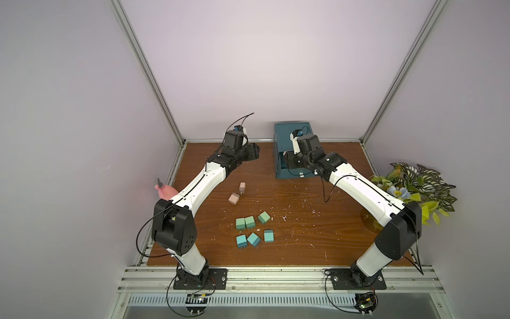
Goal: Place the plugs into the drawer by color
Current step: Place the plug in the drawer, then pick up the plug from the center of the board, then place the plug in the drawer.
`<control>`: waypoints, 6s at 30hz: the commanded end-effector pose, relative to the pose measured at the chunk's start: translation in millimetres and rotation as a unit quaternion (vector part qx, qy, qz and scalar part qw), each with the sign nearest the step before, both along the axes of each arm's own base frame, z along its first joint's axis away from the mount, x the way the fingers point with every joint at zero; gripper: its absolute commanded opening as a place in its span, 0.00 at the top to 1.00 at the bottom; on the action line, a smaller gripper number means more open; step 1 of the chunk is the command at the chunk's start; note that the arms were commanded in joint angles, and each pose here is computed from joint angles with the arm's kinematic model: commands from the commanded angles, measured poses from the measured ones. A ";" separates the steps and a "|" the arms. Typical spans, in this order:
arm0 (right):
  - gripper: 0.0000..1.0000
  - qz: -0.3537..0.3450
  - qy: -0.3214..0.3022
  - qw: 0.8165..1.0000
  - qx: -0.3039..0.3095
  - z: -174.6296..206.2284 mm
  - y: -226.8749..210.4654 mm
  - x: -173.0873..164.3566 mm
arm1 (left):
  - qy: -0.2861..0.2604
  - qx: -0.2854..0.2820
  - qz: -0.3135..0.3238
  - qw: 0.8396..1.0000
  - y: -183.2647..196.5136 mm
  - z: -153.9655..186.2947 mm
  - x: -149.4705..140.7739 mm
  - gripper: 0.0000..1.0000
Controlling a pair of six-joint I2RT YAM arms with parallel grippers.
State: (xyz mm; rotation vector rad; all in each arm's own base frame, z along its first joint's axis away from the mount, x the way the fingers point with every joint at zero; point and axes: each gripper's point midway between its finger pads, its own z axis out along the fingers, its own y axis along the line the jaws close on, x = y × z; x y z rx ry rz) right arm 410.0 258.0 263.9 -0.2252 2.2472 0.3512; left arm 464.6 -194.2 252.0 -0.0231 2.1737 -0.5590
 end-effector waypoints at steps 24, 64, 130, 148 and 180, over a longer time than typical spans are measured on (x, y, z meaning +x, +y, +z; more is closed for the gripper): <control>0.61 -0.010 0.018 1.000 0.021 -5.2 3.1 28.9 | -0.027 0.028 0.006 0.999 11.5 14.6 -11.5 0.33; 0.38 0.037 -0.079 0.994 0.060 51.8 -21.3 -23.2 | 0.238 0.263 -0.031 0.934 39.8 -174.5 -67.0 0.37; 0.42 -0.107 -0.224 0.961 0.125 111.1 -145.1 -34.7 | -0.039 0.147 -0.231 0.961 -215.4 47.9 -55.6 0.99; 0.42 -0.106 -0.216 0.962 0.131 98.8 -145.9 -30.2 | -0.012 0.184 -0.241 0.953 -225.6 0.3 -49.0 0.83; 0.43 -0.118 -0.192 0.967 0.116 69.8 -151.6 -27.7 | -0.052 0.204 -0.174 0.962 -172.0 56.9 -62.6 0.63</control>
